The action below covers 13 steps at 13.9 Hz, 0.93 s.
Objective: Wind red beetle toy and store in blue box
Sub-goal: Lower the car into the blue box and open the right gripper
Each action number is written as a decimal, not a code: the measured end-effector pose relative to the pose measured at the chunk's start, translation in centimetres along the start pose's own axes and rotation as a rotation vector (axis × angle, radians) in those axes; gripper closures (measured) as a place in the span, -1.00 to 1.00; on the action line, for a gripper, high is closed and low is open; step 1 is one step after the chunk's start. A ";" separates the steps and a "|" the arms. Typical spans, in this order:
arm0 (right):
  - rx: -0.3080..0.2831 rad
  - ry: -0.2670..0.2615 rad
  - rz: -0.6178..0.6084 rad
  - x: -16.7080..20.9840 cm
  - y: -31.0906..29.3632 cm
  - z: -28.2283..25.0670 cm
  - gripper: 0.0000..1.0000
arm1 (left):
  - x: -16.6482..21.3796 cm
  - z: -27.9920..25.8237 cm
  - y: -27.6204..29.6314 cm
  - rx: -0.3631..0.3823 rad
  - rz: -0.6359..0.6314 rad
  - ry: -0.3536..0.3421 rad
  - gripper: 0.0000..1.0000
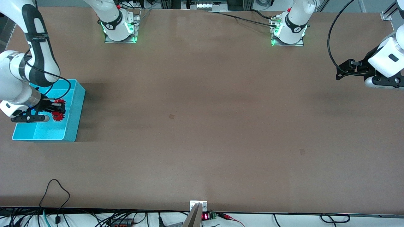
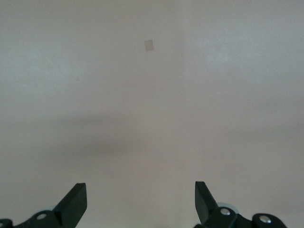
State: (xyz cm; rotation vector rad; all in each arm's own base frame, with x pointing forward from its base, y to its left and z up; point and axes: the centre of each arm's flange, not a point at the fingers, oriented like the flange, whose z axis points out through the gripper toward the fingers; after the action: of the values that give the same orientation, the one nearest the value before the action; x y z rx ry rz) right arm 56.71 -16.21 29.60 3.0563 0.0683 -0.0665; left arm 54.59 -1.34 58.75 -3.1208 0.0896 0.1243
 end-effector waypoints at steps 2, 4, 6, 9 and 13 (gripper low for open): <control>-0.002 -0.026 0.035 -1.0 1.9 1.2 0.07 | 0.0 0.0 0.4 0.001 0.007 0.000 -1.00; -0.005 -0.046 0.045 -1.3 2.5 3.1 0.07 | 0.0 0.0 0.5 0.001 0.009 0.000 -1.00; -0.011 -0.075 0.043 -1.4 2.4 5.9 0.07 | 0.0 0.0 0.5 0.001 0.010 0.000 -1.00; -0.015 -0.112 0.040 -1.8 2.8 9.2 0.07 | 0.0 0.0 0.5 0.001 0.010 0.000 -1.00; -0.013 -0.133 0.038 -2.3 3.2 10.5 0.08 | 0.0 -0.1 0.5 0.001 0.010 0.000 -1.00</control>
State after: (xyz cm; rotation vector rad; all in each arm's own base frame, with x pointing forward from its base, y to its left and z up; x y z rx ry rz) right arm 54.15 -20.41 19.53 3.0300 0.0014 -0.2650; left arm 54.56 -1.88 58.79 -3.1197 0.1050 0.1249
